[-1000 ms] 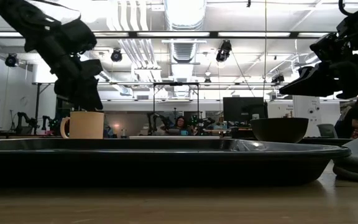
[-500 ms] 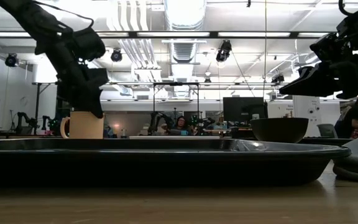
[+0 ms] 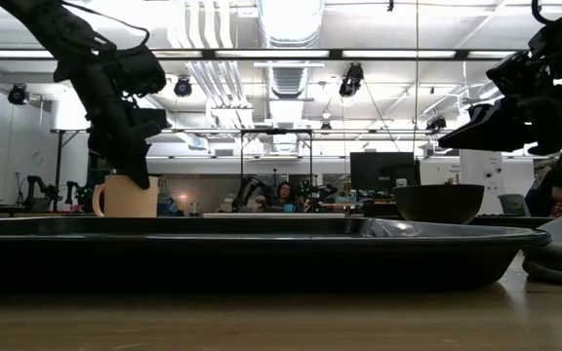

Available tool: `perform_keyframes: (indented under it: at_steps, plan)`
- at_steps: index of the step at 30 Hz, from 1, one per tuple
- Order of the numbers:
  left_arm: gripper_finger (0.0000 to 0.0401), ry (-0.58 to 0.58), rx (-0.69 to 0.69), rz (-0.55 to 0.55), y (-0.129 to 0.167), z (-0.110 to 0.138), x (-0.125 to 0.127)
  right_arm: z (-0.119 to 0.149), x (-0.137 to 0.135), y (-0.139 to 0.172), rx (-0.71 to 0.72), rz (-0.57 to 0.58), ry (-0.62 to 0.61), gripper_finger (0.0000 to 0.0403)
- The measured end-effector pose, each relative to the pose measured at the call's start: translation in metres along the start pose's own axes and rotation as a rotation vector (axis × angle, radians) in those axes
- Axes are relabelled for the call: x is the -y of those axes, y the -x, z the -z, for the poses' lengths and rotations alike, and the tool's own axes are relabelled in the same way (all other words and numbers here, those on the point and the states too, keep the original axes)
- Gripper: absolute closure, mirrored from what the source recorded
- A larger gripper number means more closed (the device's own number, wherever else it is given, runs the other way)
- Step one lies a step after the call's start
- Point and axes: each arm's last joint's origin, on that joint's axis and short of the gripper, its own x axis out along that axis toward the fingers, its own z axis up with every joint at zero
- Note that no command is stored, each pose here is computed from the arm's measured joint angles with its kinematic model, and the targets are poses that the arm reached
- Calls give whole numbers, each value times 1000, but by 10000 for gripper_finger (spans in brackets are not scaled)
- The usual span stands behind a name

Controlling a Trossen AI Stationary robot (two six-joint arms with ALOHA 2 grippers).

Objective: Set up tray
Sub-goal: Put the orange cup on the black tray

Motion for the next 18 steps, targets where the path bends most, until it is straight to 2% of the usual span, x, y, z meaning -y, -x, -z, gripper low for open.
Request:
perform_keyframes:
  at_steps: [9, 18]
  plan:
    - [399, -31, -8, 21, 8, -4, 7, 0, 0, 0, 0, 0, 0, 335]
    - [400, -131, 27, 99, 26, -12, 34, 0, 0, 0, 0, 0, 0, 335]
